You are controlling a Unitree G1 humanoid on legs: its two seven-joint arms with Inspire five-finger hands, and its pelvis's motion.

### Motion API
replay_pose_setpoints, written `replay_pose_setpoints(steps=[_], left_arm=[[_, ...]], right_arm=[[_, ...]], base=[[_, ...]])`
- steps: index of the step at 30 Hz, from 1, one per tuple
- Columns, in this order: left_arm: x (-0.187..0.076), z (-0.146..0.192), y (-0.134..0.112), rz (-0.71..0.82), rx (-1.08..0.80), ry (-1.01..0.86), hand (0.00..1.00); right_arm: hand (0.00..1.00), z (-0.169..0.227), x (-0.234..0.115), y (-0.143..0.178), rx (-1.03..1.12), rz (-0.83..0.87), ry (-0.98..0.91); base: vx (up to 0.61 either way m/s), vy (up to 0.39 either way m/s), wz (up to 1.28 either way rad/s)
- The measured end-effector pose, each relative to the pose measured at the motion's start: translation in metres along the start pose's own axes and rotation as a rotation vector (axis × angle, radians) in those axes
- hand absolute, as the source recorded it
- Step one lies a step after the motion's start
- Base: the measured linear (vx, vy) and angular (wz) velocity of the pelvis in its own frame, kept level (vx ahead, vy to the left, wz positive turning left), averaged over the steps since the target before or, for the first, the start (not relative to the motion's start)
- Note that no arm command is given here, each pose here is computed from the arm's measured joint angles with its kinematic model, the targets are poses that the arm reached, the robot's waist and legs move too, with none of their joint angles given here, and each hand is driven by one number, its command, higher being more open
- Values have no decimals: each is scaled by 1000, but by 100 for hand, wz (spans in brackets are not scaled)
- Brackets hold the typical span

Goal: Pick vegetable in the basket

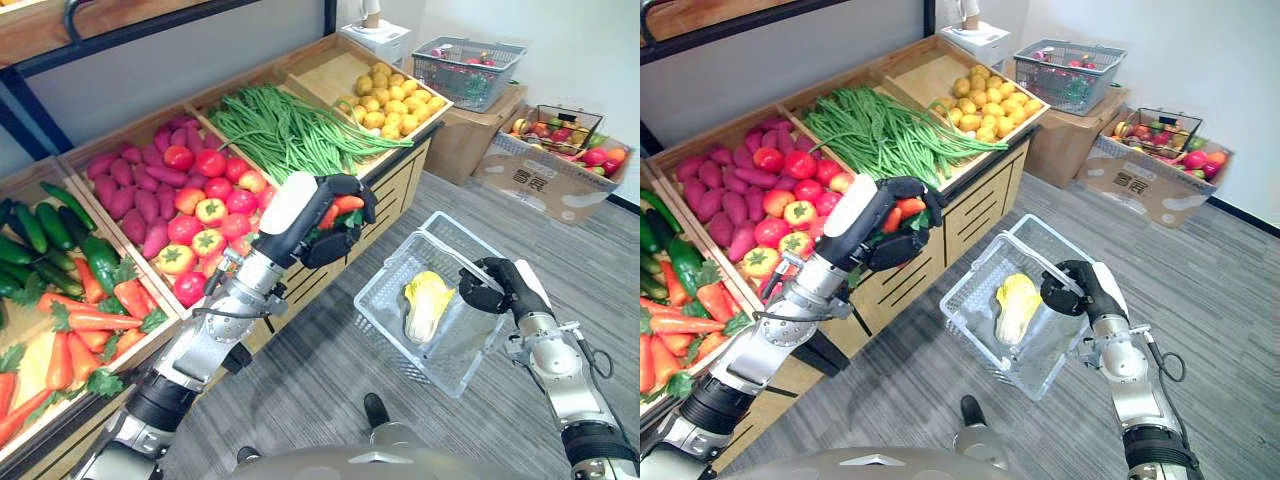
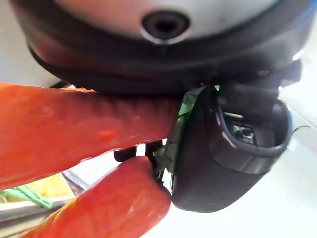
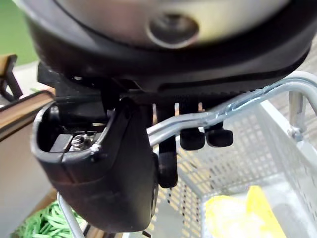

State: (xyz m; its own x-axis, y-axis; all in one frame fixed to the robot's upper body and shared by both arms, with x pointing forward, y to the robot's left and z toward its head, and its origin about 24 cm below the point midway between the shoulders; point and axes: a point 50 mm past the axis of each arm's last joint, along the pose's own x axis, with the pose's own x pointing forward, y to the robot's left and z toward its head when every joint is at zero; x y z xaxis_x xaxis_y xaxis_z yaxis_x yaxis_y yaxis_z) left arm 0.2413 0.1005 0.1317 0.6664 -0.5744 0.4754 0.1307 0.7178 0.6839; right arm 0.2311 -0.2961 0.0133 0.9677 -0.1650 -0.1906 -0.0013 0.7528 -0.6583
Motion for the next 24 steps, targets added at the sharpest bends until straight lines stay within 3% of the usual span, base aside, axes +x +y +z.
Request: replay_pose_setpoints(steps=[24], left_arm=[[10,31,-34,-57,-216,-101,0]], right_arm=[[0,4,-1,4,-7,29,-21]], base=[[-3,-3,0]])
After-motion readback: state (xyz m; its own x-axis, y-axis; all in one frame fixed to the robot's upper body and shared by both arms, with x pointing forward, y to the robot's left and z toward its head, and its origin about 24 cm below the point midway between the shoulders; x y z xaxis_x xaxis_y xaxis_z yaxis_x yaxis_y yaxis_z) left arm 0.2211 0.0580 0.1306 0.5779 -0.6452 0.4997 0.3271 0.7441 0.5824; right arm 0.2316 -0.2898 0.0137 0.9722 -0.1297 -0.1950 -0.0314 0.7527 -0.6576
